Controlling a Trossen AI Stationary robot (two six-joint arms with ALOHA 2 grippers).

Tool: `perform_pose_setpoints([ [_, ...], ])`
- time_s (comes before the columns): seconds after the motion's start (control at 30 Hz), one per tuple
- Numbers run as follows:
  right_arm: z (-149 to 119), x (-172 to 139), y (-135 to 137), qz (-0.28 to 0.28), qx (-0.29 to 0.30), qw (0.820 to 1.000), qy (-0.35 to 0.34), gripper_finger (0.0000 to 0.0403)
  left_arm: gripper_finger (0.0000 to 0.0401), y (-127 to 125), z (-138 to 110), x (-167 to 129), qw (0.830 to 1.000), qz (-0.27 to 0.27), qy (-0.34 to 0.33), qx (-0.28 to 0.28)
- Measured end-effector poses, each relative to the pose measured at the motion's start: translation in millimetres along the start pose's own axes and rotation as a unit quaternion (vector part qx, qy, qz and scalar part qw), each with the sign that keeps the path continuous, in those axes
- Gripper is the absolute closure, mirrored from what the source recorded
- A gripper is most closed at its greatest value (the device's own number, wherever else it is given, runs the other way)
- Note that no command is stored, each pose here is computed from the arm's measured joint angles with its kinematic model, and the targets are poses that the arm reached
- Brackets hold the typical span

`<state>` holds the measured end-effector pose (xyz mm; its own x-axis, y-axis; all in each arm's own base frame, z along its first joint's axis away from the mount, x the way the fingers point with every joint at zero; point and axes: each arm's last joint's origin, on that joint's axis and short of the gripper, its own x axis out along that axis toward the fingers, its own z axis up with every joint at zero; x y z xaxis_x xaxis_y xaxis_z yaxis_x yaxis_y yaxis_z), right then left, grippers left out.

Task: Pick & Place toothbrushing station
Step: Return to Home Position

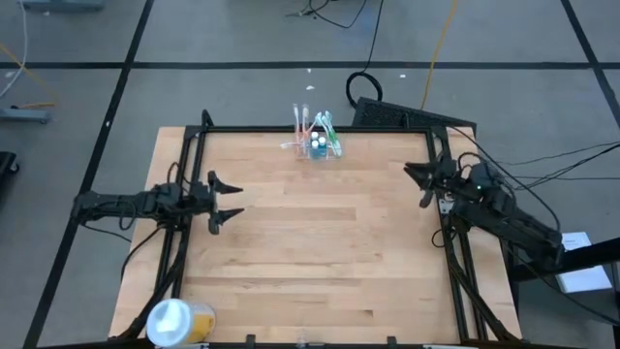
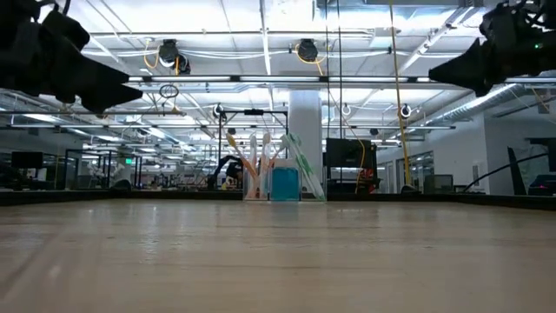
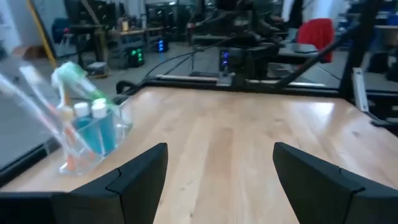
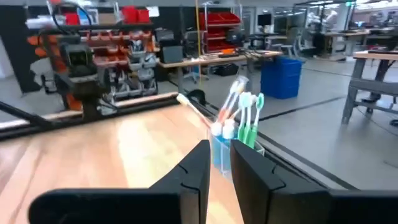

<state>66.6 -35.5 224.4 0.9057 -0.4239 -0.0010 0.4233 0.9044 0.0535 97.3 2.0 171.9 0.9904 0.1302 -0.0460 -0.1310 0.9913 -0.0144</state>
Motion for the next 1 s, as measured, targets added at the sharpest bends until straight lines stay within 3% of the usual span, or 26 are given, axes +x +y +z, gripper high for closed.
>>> perform_pose_setpoints([
  [0.13,-20,7,1,0.032,-0.014,0.999,0.015,0.0348,0.0105,-1,-1,0,1.0,0.003,0.0,0.006],
  [0.3,-47,21,0,0.048,0.003,0.998,-0.037,0.0348,0.0105,-1,-1,1,1.0,0.008,0.002,0.007],
  [0.4,-37,19,0,0.05,0.0,0.993,-0.104,0.0348,0.0105,-1,-1,1,1.0,0.009,0.002,0.025],
  [0.67,-51,22,0,0.052,-0.014,0.998,-0.03,0.0348,0.0105,-1,-1,1,1.0,0.005,0.002,0.022],
  [1.0,-51,23,1,0.056,0.0,0.998,-0.029,0.0348,0.0105,-1,-1,1,1.0,0.006,0.003,0.022],
])
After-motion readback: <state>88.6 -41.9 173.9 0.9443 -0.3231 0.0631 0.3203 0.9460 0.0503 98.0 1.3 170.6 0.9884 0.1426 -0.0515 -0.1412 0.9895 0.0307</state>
